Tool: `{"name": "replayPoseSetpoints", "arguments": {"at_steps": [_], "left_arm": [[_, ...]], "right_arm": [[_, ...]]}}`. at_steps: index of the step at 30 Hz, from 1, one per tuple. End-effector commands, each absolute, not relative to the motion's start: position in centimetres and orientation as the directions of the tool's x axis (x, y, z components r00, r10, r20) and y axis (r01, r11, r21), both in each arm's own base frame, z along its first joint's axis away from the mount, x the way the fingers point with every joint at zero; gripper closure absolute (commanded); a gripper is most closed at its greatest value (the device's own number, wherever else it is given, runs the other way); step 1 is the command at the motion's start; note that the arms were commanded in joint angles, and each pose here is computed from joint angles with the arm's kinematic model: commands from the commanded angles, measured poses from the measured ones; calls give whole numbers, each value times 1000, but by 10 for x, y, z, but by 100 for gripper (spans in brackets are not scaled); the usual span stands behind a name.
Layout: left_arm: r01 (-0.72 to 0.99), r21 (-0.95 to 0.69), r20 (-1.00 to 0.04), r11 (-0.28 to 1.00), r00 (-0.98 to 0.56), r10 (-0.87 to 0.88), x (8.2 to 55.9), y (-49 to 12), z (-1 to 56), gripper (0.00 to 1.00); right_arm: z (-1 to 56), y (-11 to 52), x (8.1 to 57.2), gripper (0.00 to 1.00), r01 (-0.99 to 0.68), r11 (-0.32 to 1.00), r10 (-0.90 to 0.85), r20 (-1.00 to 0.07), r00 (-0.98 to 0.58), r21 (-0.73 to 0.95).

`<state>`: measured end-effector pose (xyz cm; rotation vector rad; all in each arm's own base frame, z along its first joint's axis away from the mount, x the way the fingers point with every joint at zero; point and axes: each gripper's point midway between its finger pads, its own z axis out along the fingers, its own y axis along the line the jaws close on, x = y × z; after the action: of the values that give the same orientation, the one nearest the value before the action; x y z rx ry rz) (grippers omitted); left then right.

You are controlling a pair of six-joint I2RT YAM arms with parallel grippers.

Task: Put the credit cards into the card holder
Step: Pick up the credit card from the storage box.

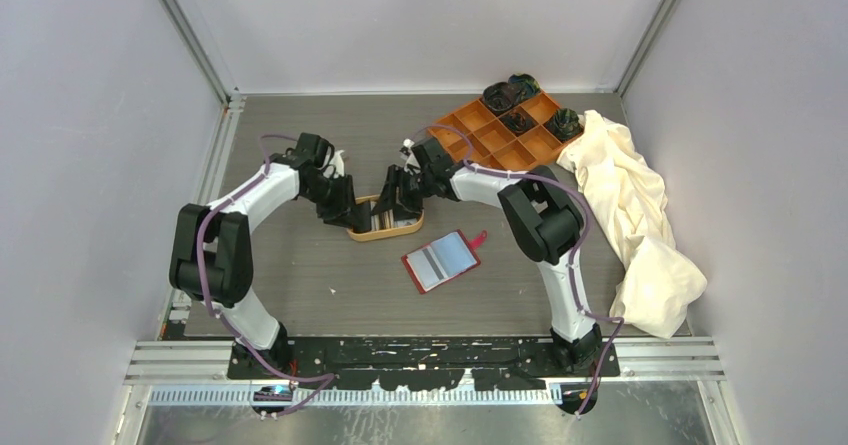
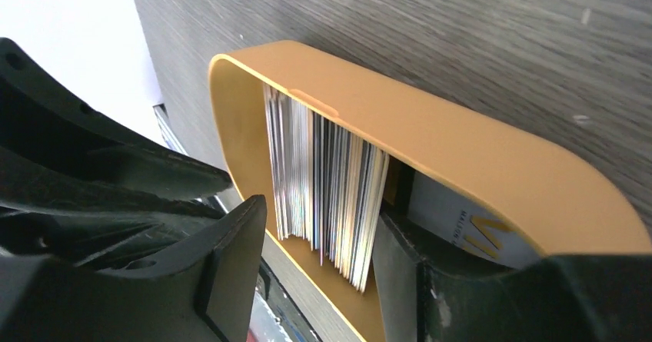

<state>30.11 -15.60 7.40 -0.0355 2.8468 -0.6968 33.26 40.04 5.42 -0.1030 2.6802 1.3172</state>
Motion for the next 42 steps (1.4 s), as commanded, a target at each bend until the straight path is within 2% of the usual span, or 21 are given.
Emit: {"name": "replayPoseSetpoints", "arguments": {"at_steps": [1,5,12,25,33,38,42], "left_arm": [[71,-498,-217,864,-975,-45,306,-166,86,70],[71,-501,-210,862,-977,-41,305,-167,85,70],[78,-497,-217,864,-975,-37,305,-167,87,70],[91,-455,-337,886,-938,-77,320,-144,113,70],[81,-458,-359,885,-928,-101,323,-135,120,70],[81,-462,-366,883,-924,-107,324,-133,122,70],[82,-468,-369,880,-923,-111,325,-132,123,69]], "right_arm": [[70,417,337,42,-136,528,14,-168,-986,839],[68,424,336,41,-120,477,12,-143,-990,871],[57,421,338,42,-129,514,9,-156,-988,848],[80,405,347,44,-191,514,-21,-211,-977,836],[100,396,356,45,-181,473,9,-211,-977,862],[103,389,360,47,-174,472,24,-210,-977,864],[96,384,362,53,-169,503,24,-209,-978,847]]}}
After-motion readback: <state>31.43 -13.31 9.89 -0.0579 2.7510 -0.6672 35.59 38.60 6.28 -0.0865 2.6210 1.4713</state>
